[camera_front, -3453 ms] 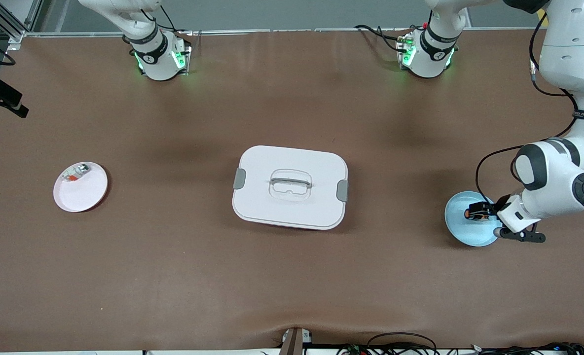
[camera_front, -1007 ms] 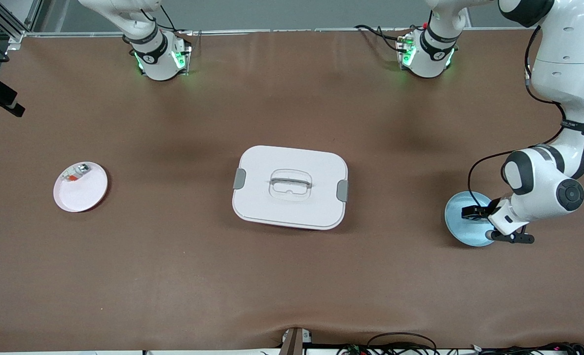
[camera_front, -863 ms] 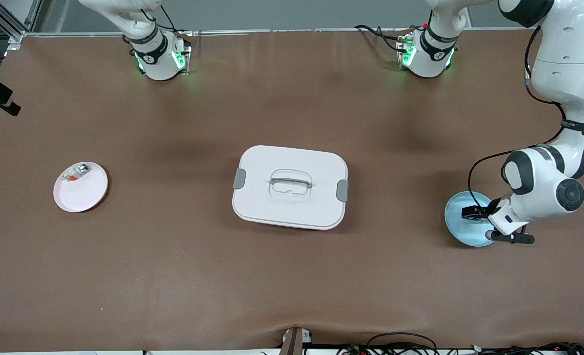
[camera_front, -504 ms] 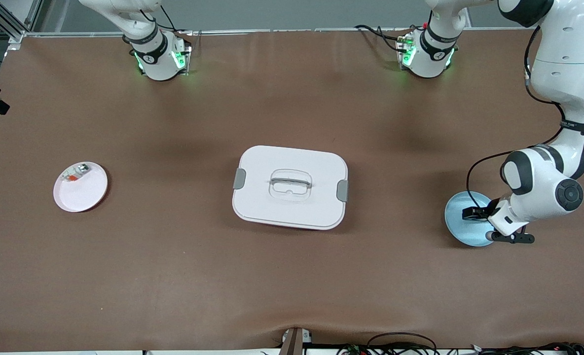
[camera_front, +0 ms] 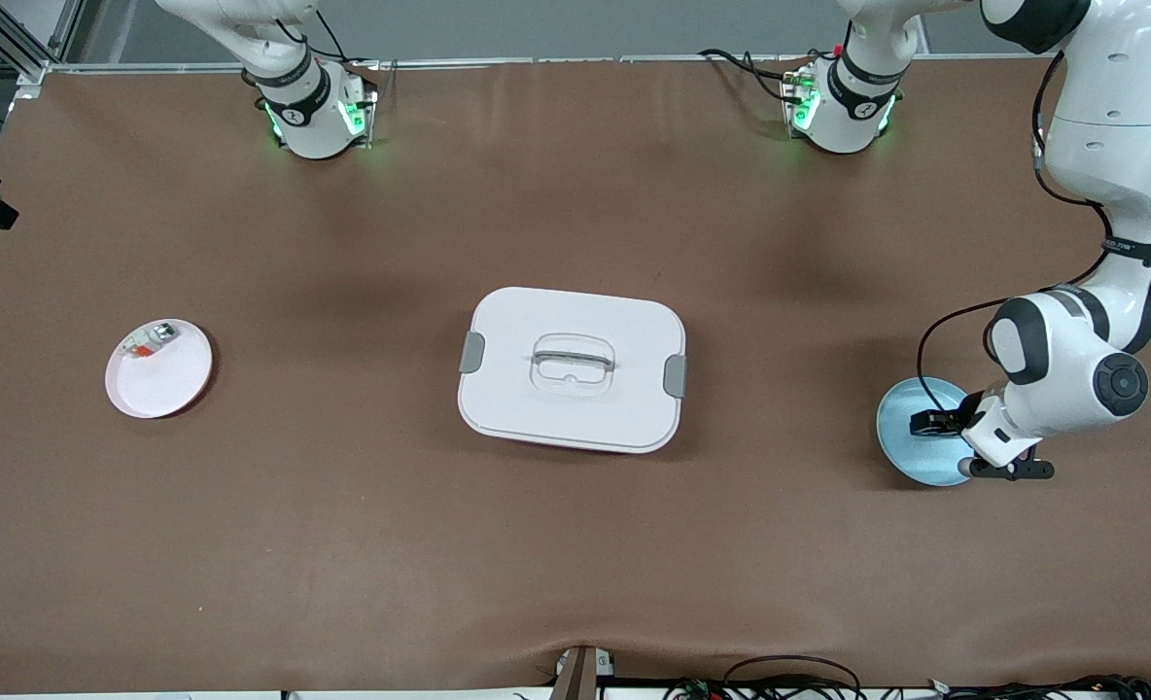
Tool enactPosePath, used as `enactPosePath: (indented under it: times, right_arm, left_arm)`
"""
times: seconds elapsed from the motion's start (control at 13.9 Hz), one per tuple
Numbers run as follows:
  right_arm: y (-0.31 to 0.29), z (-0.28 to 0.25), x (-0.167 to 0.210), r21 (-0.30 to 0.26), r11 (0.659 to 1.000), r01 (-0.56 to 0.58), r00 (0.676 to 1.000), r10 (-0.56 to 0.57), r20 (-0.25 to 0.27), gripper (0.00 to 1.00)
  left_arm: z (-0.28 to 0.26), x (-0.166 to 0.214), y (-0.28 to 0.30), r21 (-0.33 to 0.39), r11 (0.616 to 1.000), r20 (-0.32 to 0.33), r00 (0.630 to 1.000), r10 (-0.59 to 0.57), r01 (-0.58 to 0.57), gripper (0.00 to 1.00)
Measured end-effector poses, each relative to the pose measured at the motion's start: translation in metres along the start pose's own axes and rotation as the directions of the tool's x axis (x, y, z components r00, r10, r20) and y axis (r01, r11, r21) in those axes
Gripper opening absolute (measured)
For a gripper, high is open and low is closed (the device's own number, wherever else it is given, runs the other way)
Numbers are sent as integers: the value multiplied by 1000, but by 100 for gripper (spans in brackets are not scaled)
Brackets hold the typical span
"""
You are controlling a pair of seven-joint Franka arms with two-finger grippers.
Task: Transfer orange switch to right arm and place
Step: 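Close the left gripper on the orange switch, then lift the switch with the left gripper and carry it toward the box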
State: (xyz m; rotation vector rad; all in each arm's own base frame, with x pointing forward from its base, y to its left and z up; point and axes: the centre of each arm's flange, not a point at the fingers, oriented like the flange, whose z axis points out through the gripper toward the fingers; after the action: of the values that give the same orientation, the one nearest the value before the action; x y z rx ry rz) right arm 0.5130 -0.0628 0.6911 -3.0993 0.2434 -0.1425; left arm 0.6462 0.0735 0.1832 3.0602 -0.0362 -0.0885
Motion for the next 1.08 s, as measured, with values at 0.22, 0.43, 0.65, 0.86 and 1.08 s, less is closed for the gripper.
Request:
enactPosePath:
  times: [0.22,0.43,0.65,0.86,1.08]
  right_arm:
    - [5,0,0,-1,1000,-10,1000,10,5,100]
    - [8,4,-3,-2,1000,-16,999,16,38,100]
    - [7,8,-5,-2,1000,-13,998,13,61,100]
    - [4,7,-4,-2,1000,-7,999,8,52,100]
    - [-6,12,0,-1,1000,13,999,-13,50,100]
  left_arm:
    - [-5,3,2,-1,1000,-9,1000,2,-2,72]
    - [-29,5,4,-3,1000,-4,1000,5,-5,72]
    - [-71,3,8,-20,1000,19,1000,4,-3,72]
    - [-123,-1,17,-74,997,53,999,-13,16,72]
    - [-184,-11,41,-124,990,92,994,-51,62,72]
